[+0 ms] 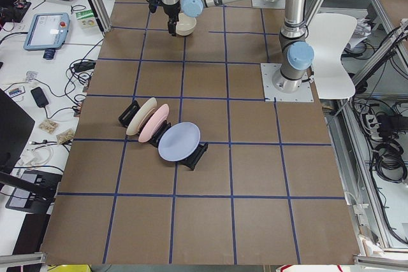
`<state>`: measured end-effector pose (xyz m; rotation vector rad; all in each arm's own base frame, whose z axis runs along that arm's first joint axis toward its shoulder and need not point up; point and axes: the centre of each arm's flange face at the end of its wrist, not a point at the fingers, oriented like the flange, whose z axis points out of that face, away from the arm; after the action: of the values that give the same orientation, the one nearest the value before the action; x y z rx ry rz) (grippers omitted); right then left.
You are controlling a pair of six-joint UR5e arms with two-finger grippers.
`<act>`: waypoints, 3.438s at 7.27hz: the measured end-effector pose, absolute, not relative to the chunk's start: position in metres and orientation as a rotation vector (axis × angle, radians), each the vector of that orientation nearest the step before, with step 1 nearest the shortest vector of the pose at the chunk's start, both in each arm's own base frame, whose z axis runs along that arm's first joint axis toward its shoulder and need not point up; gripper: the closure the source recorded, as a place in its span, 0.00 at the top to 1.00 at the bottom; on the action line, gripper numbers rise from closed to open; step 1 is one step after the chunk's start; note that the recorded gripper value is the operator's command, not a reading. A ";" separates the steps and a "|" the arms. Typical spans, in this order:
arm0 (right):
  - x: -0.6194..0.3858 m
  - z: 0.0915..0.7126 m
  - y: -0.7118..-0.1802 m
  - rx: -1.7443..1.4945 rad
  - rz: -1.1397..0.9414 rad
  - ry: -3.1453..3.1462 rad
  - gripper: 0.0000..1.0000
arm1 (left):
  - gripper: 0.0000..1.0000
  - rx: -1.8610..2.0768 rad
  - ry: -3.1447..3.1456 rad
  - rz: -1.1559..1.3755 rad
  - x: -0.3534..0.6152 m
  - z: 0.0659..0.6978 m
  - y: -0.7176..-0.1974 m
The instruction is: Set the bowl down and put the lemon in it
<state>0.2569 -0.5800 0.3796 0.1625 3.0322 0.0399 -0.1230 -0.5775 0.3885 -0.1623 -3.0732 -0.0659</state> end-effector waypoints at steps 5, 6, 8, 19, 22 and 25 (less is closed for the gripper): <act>0.347 0.298 -0.573 0.186 0.093 3.030 0.00 | 1.00 -0.113 -3.133 -0.158 -0.109 0.470 -0.541; 0.352 0.284 -0.566 0.178 0.127 3.041 0.00 | 1.00 -0.110 -3.131 -0.154 -0.110 0.471 -0.539; 0.355 0.265 -0.559 0.169 0.169 3.050 0.00 | 1.00 -0.107 -3.127 -0.166 -0.112 0.464 -0.530; 0.335 0.276 -0.571 0.201 0.041 3.049 1.00 | 1.00 -0.078 -3.135 -0.096 -0.113 0.475 -0.525; 0.239 0.377 -0.555 0.266 0.058 3.079 1.00 | 1.00 -0.072 -3.133 -0.101 -0.111 0.473 -0.527; 0.151 0.465 -0.499 0.265 0.123 3.095 1.00 | 1.00 -0.061 -3.131 -0.096 -0.107 0.474 -0.527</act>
<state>0.1508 -0.4992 0.4653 0.2654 3.0951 0.1232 -0.1073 -0.5267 0.4744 -0.0612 -3.1311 -0.0963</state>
